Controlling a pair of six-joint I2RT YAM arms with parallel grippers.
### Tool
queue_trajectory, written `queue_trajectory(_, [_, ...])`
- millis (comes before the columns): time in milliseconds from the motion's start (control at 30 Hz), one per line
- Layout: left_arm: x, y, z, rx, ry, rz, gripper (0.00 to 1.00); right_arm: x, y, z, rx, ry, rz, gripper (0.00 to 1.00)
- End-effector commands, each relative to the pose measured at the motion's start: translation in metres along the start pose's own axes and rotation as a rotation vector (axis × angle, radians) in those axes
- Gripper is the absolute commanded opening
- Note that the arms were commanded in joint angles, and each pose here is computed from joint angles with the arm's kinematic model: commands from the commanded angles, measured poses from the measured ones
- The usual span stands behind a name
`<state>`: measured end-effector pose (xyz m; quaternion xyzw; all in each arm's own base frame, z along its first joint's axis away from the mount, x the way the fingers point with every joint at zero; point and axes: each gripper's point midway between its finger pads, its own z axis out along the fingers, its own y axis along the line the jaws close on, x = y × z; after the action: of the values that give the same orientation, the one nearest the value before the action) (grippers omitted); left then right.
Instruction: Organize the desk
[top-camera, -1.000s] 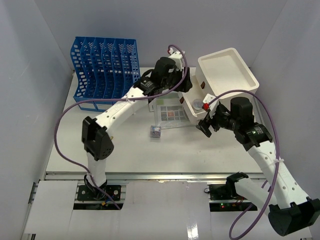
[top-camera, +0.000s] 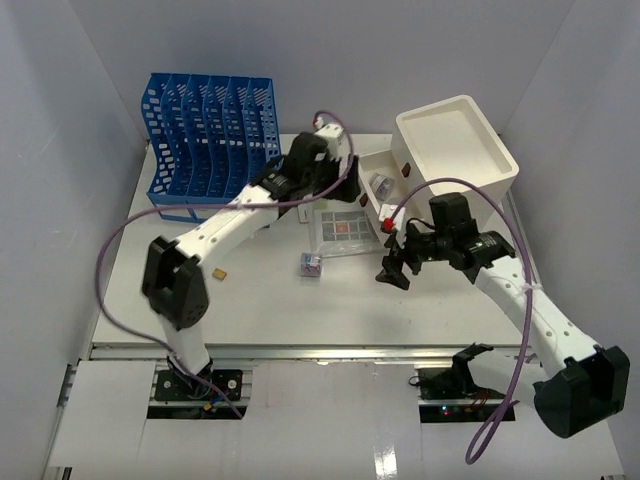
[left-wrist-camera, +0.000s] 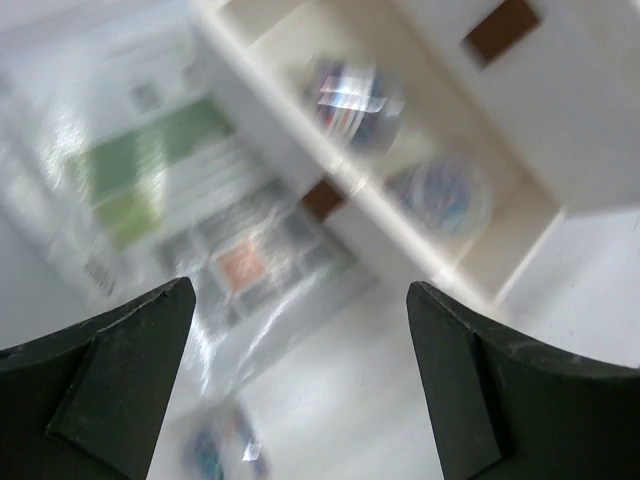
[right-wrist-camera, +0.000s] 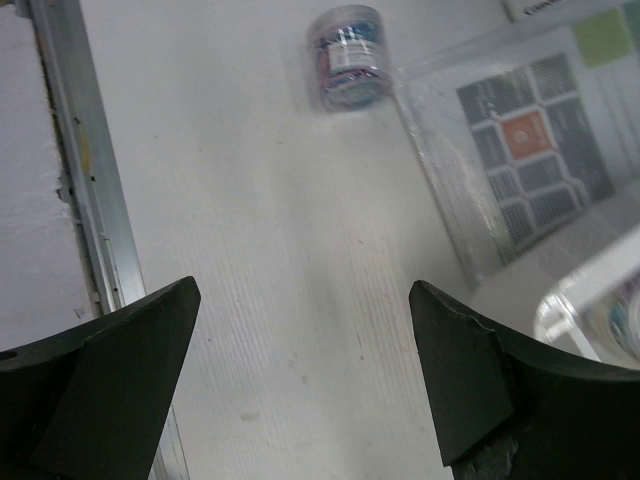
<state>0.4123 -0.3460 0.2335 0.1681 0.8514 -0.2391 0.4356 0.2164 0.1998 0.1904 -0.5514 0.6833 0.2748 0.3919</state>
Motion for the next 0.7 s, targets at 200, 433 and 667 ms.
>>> queue_trajectory(200, [0.095,0.098,-0.199,-0.270,-0.211,-0.347,0.98,-0.039,0.013,0.109,-0.110,0.093,-0.152,0.90])
queue_trajectory(433, [0.158,0.106,-0.256,-0.324,-0.225,-0.578,0.98,-0.055,0.004,0.169,-0.181,0.135,-0.308,0.90])
queue_trajectory(667, [0.175,0.108,-0.287,-0.325,-0.292,-0.678,0.98,-0.028,-0.006,0.210,-0.246,0.234,-0.323,0.90])
